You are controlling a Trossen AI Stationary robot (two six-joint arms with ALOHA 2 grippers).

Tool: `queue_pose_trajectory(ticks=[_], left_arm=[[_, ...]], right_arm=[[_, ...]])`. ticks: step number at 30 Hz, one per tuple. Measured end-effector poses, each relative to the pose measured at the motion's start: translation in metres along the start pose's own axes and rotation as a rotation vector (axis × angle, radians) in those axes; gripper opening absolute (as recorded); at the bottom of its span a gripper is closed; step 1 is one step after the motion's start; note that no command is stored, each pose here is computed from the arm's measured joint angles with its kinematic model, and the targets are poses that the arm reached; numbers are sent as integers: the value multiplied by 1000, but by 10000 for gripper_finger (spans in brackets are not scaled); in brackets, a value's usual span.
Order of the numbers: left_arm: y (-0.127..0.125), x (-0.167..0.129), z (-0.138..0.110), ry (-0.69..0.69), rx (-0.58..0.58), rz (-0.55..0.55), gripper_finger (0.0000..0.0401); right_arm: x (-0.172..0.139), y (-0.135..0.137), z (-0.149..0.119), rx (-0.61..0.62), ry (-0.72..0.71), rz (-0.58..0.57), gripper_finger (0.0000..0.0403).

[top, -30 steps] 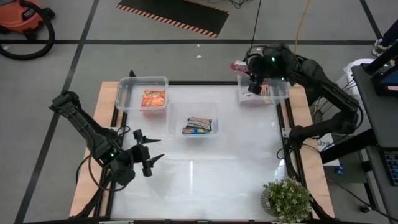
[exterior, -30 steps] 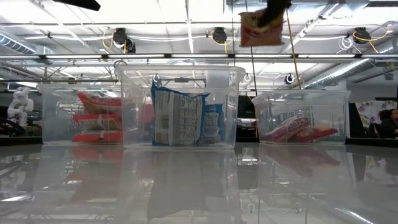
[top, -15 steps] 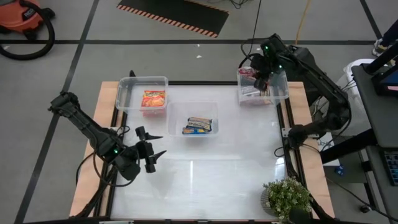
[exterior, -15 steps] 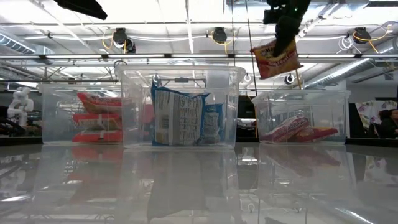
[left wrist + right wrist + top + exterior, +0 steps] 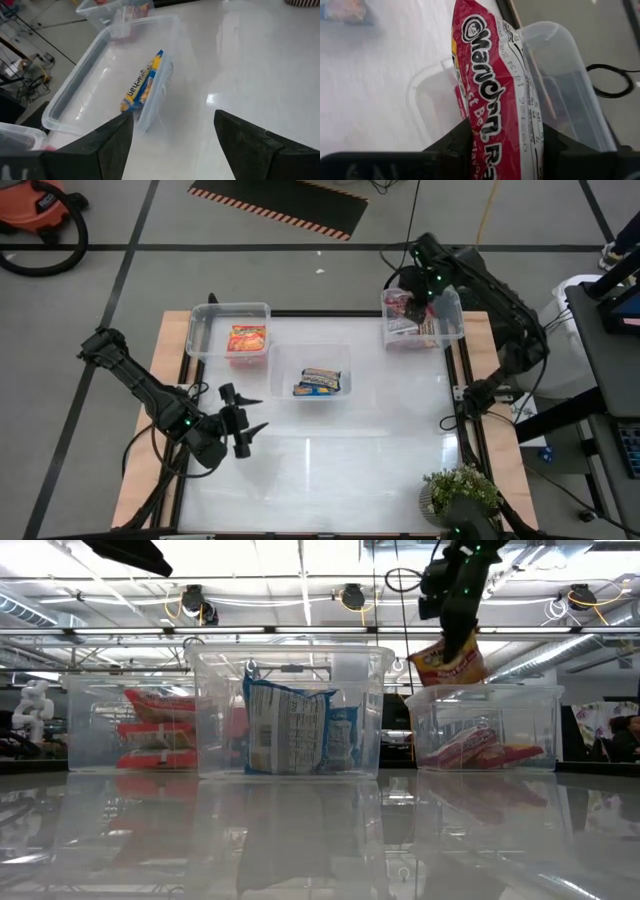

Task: Sort Maruchan noodles
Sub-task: Put the red noodle pack into the top right transparent bin, then return to Home Position

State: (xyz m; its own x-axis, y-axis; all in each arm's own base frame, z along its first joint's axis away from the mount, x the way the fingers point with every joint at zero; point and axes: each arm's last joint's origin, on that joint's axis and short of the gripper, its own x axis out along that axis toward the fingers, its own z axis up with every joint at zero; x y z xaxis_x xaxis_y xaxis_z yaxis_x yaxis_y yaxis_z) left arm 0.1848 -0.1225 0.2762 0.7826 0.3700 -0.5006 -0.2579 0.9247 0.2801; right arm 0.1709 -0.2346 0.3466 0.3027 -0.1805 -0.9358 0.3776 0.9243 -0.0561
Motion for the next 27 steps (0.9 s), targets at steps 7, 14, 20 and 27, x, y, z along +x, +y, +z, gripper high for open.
queue_pose_trajectory(ticks=[7,14,20,27], left_arm=[[-1,0,0,5,-34,-12,283],[-4,-3,-2,26,-59,-67,283],[-9,-7,-4,51,-71,-139,283],[-9,-8,-4,42,-33,-136,283]], right_arm=[[26,-9,4,53,78,60,143],[36,-17,8,83,127,-55,187],[24,-14,10,119,124,-238,194],[-24,27,19,148,-181,-181,182]])
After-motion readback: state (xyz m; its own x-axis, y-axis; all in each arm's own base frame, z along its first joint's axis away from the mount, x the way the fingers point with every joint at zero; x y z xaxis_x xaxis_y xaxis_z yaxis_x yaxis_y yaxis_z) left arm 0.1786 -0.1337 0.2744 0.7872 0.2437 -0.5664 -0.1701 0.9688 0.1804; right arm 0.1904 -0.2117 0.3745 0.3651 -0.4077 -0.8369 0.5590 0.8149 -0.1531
